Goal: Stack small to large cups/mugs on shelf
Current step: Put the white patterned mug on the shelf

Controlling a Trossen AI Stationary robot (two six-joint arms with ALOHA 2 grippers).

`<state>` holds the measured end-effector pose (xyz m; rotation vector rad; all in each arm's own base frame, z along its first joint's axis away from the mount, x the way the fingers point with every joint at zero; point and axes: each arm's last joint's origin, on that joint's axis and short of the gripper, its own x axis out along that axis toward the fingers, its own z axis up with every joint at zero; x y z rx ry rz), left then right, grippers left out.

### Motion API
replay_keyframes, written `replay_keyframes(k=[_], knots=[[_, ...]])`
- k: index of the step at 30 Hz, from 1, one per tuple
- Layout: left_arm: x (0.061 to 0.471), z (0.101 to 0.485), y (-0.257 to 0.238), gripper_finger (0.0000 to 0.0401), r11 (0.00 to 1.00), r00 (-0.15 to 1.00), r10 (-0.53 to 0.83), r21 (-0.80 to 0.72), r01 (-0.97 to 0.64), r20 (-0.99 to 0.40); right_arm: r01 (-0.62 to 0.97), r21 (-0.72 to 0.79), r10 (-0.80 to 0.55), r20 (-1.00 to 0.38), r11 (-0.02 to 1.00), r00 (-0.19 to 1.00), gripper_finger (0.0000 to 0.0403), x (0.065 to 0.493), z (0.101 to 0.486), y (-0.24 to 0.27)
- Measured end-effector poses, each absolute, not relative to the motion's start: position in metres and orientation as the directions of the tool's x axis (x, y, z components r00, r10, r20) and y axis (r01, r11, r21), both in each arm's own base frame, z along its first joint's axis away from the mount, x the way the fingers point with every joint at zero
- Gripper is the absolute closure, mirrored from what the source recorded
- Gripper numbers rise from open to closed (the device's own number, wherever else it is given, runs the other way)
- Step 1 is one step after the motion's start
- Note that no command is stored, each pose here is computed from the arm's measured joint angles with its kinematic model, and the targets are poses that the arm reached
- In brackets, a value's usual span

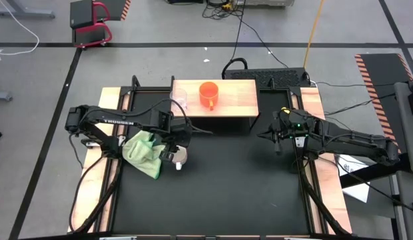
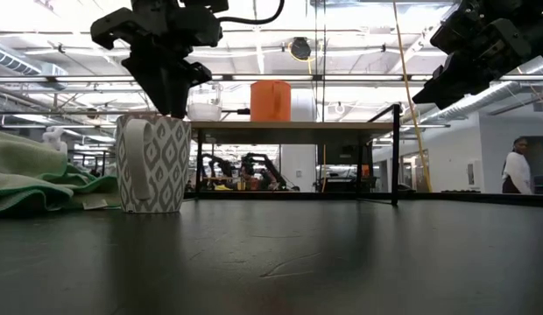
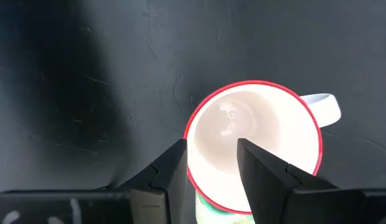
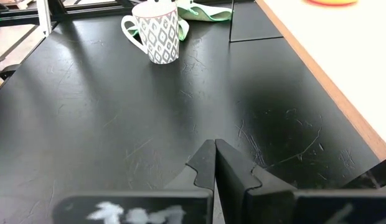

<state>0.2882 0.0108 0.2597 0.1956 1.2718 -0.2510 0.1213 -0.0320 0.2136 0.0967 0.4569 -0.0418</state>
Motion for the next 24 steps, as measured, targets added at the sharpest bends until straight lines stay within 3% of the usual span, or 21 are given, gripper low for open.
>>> replay_keyframes(k=[24], knots=[[0.284,0.244,0.021,0.026,0.965,0.249,-0.057,0.011,0.261,-0.967,0.062,0.084,-0.019,-0.442,0.995,0.897,0.0403,0.121,0.214,-0.032]])
